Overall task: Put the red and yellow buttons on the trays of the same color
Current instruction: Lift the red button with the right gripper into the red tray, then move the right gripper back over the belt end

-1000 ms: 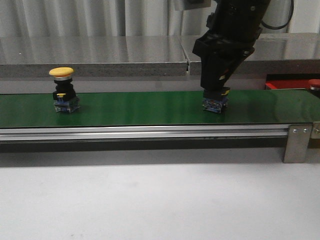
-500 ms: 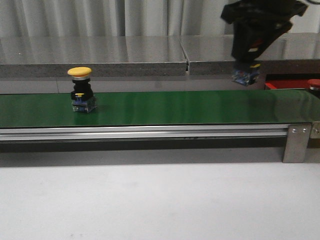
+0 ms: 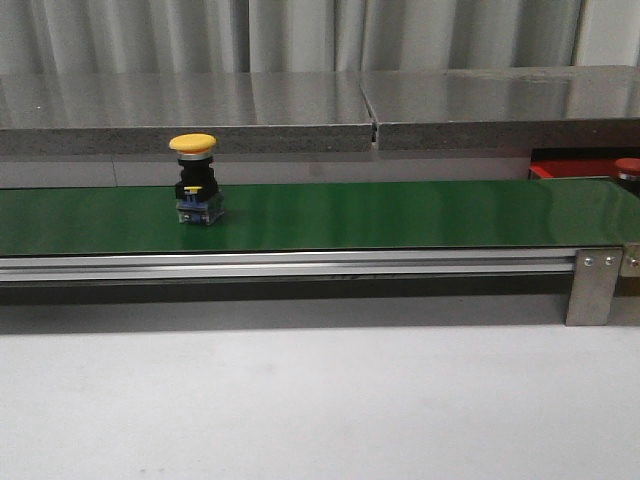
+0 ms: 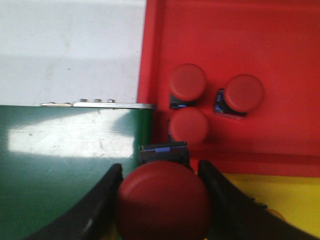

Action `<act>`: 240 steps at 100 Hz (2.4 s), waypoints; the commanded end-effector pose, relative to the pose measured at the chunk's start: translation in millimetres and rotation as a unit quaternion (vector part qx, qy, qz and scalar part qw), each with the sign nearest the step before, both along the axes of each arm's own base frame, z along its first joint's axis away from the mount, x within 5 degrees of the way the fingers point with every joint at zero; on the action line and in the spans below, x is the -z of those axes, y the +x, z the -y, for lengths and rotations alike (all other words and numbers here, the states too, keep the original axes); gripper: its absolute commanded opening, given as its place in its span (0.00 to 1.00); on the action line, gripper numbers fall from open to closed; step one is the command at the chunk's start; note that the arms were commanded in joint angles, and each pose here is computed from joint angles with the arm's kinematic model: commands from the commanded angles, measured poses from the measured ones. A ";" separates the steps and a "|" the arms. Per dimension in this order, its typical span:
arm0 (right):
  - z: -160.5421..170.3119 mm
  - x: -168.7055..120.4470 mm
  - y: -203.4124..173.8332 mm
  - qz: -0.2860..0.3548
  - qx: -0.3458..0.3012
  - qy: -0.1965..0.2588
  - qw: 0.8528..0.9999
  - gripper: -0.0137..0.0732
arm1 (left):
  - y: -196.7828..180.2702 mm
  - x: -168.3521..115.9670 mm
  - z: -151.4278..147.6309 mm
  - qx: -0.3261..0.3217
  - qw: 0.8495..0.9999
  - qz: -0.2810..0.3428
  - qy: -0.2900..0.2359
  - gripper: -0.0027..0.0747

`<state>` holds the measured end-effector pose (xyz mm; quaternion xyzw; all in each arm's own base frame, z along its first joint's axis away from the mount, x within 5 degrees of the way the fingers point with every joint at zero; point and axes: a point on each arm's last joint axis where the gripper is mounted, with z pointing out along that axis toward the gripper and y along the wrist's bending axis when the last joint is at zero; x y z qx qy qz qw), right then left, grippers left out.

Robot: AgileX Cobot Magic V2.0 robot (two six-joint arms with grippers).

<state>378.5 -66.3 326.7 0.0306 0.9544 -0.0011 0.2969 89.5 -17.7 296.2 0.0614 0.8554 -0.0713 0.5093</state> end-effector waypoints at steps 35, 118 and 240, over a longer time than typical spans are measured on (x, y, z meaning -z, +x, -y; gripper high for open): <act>51.0 8.8 -4.6 0.050 0.105 0.012 0.993 0.31 | 2.7 -14.7 0.8 -0.002 0.999 0.047 -0.013 0.01; 70.8 76.2 34.0 0.043 0.122 0.011 0.992 0.31 | 2.7 -14.7 0.8 -0.002 0.999 0.047 -0.013 0.01; 68.1 48.3 24.7 0.089 0.121 -0.001 0.989 0.63 | 2.7 -14.7 0.8 -0.002 0.999 0.047 -0.013 0.01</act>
